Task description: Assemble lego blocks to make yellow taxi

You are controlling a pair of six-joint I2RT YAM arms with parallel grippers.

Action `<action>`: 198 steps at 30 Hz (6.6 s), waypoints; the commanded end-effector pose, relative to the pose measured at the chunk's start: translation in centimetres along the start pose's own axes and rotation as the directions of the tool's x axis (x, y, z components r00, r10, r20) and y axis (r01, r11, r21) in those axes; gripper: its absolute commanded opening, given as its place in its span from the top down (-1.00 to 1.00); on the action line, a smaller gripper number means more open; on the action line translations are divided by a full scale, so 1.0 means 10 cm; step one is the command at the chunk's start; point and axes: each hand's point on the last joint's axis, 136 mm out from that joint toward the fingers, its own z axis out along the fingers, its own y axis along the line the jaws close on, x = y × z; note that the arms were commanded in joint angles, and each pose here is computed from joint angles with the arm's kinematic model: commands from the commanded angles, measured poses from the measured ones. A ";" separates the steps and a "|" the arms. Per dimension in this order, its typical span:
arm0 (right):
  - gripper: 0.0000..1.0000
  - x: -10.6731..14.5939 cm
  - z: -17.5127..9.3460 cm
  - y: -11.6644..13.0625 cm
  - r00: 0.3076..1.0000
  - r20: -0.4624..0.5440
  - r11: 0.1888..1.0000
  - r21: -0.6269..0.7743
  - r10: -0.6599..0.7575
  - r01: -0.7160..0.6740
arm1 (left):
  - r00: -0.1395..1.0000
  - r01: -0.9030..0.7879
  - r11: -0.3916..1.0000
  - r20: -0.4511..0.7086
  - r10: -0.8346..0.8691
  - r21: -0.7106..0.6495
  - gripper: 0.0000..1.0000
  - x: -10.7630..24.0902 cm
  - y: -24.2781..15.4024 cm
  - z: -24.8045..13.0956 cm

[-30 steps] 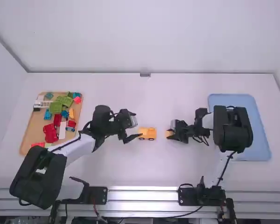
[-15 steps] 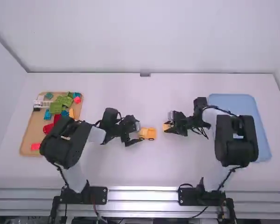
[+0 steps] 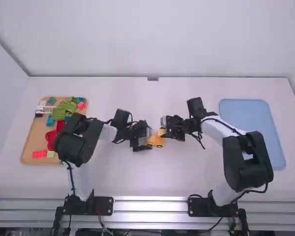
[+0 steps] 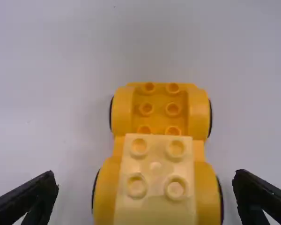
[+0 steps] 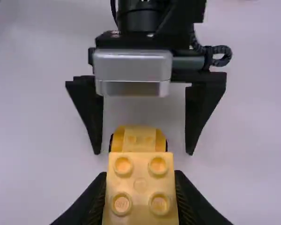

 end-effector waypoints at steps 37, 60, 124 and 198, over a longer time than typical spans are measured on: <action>0.56 0.16 0.16 0.24 0.994 0.017 0.994 0.028 0.106 -0.107 | 1.000 0.011 0.999 0.025 -0.012 0.047 -0.59 0.02 -0.14 0.18; 0.57 0.45 0.41 0.22 0.996 0.002 0.996 0.008 0.089 -0.089 | 0.999 0.025 0.998 0.044 -0.028 0.062 0.00 -0.03 -0.17 0.20; 1.00 0.54 0.45 0.05 0.978 -0.070 0.980 0.067 0.194 -0.190 | 0.998 0.045 0.996 0.029 -0.048 0.073 0.12 -0.01 -0.20 0.21; 0.11 0.07 0.25 -0.03 0.991 0.103 0.997 -0.014 0.081 -0.080 | 0.997 0.067 0.995 0.026 -0.069 0.076 0.14 -0.01 -0.21 0.21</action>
